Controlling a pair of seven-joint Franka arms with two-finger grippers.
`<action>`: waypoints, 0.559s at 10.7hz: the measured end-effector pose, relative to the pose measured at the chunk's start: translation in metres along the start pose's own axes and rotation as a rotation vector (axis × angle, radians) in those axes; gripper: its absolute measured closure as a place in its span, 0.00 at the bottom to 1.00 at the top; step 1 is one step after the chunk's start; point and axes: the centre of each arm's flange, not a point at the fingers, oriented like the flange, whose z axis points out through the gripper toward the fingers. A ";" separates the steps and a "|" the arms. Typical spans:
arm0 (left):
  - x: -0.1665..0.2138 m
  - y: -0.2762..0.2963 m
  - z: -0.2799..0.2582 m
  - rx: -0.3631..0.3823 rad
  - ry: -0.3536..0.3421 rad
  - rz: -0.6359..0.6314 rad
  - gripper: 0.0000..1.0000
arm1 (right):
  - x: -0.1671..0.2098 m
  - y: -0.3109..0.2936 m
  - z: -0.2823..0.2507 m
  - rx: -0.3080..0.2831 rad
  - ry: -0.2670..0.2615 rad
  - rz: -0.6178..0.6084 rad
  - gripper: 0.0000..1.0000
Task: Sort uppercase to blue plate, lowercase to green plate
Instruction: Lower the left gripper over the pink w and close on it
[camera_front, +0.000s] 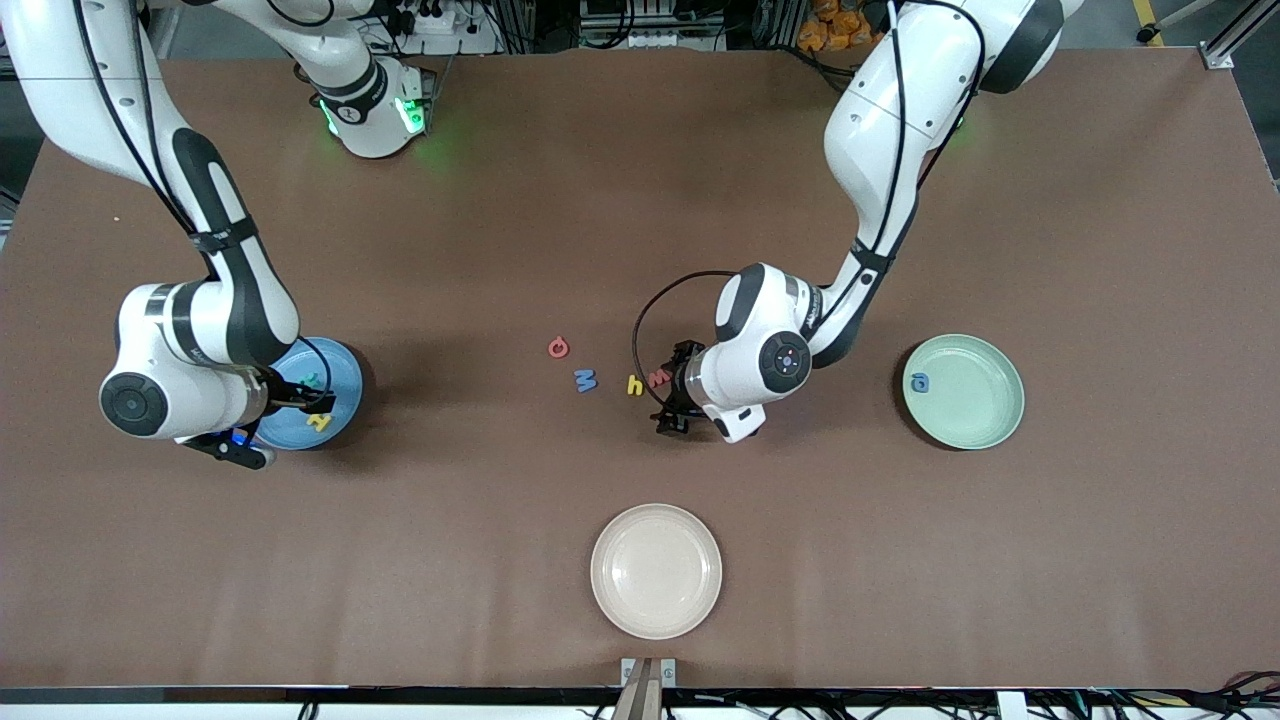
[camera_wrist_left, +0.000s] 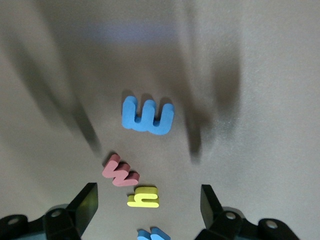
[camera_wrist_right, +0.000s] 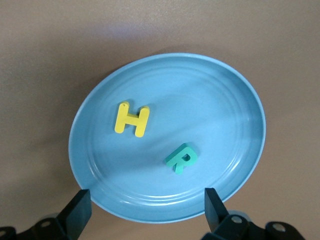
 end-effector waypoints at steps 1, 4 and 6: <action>-0.003 -0.005 0.006 0.015 -0.002 0.003 0.09 | -0.001 -0.003 -0.001 0.001 0.004 -0.005 0.00; -0.012 -0.025 0.028 0.068 0.001 0.025 0.09 | -0.005 -0.016 -0.001 -0.004 0.011 -0.022 0.00; -0.011 -0.031 0.035 0.085 -0.011 0.036 0.09 | -0.005 -0.017 -0.001 -0.004 0.013 -0.024 0.00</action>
